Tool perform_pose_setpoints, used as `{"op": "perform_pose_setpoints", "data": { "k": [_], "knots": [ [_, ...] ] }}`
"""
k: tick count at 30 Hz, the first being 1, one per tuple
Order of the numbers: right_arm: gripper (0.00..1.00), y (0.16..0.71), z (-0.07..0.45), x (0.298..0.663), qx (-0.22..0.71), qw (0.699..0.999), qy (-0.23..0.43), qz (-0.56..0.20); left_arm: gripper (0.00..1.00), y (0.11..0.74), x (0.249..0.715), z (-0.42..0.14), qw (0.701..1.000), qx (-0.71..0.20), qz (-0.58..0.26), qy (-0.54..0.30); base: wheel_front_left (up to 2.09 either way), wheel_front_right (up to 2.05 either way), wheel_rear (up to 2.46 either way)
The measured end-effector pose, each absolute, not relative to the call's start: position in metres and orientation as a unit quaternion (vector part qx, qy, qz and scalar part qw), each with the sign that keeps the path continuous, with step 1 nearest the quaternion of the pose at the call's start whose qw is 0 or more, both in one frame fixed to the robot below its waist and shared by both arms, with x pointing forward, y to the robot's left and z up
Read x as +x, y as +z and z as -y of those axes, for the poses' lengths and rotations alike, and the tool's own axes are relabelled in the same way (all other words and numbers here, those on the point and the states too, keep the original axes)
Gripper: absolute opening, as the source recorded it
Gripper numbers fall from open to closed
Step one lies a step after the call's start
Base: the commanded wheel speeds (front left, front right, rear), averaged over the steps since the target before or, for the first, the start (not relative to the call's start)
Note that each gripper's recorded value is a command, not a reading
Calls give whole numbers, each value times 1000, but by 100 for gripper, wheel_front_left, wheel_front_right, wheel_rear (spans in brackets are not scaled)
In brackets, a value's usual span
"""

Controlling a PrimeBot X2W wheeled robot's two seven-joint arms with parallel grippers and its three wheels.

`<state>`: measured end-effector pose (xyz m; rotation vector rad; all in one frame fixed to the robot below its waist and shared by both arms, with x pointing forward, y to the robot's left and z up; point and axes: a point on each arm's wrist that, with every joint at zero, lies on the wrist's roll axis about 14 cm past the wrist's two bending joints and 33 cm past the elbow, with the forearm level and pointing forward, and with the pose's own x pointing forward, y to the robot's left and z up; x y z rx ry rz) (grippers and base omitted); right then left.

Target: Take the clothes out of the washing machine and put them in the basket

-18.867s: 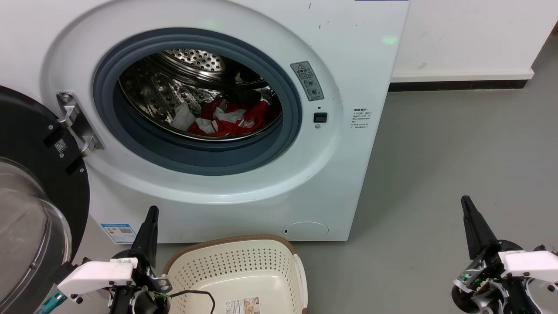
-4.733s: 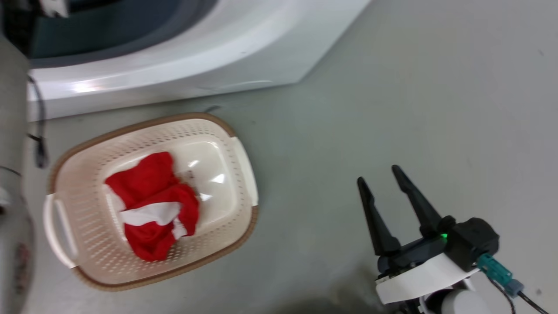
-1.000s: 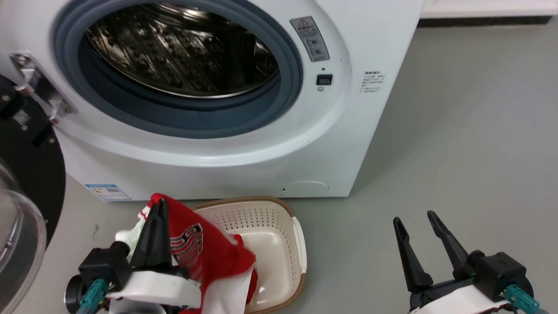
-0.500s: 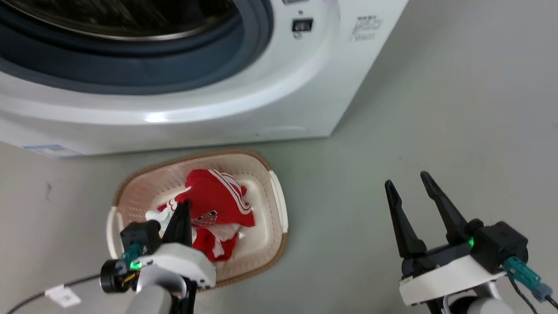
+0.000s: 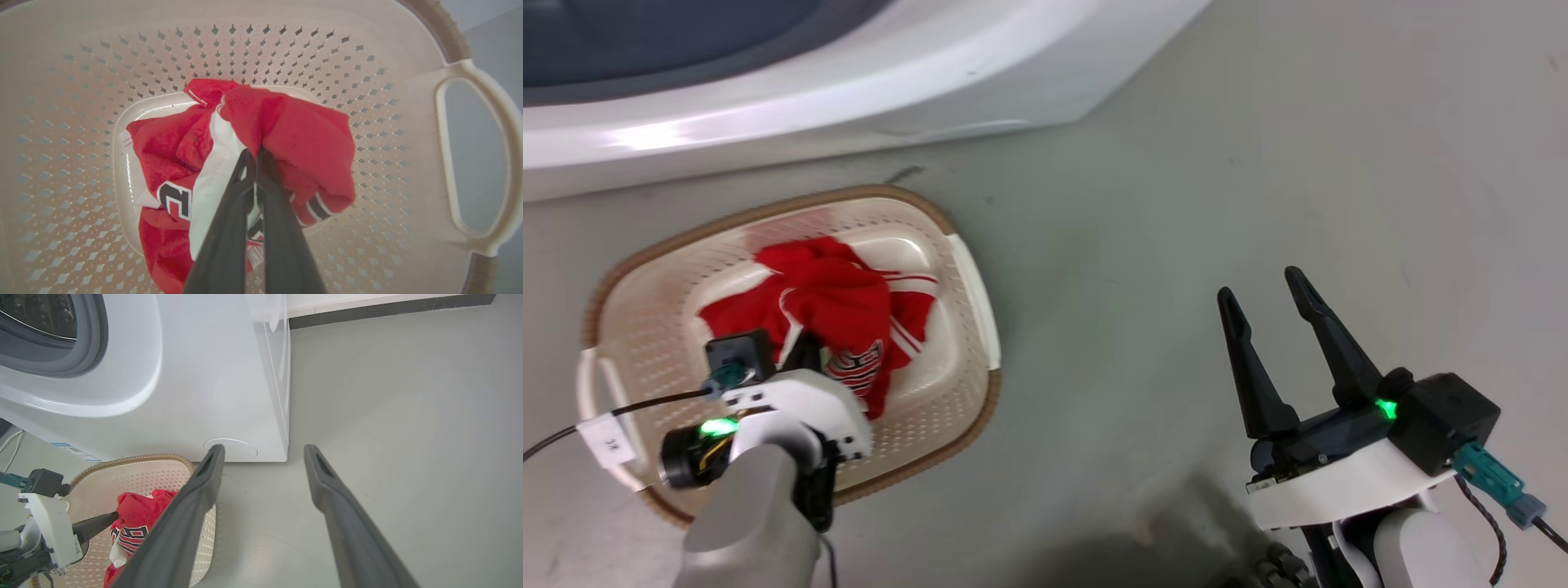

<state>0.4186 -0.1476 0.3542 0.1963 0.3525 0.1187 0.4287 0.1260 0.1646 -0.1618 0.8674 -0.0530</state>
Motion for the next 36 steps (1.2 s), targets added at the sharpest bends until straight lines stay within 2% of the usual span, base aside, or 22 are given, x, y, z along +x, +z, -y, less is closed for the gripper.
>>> {"op": "perform_pose_setpoints", "data": {
  "k": [5, 11, 12, 13, 23, 31, 36],
  "knots": [
    [100, 339, 161, 412, 90, 976, 38, -195, 0, 129, 410, -135, 877, -60, -476, -11, 0, 0, 0],
    [100, 342, 168, 410, 85, 978, 29, -190, 0, 126, 400, -142, 866, -59, -496, 3, 0, 0, 0],
    [100, 345, 169, 410, 85, 978, 29, -186, 44, 130, 400, -144, 868, -59, -493, 6, 0, 0, 0],
    [100, 349, 170, 410, 84, 980, 26, -181, 100, 135, 401, -145, 871, -60, -488, 7, 0, 0, 0],
    [100, 407, 193, 390, 55, 991, 1, -125, 100, 214, 381, -141, 906, -73, -417, 5, 0, 0, 0],
    [100, 459, 196, 367, 36, 997, 1, -71, 100, 315, 393, -139, 960, -87, -265, -10, 0, 0, 0],
    [100, 486, 185, 363, 30, 998, 22, -40, 100, 382, 396, -158, 983, -93, -156, 11, 0, 0, 0]
  ]
}}
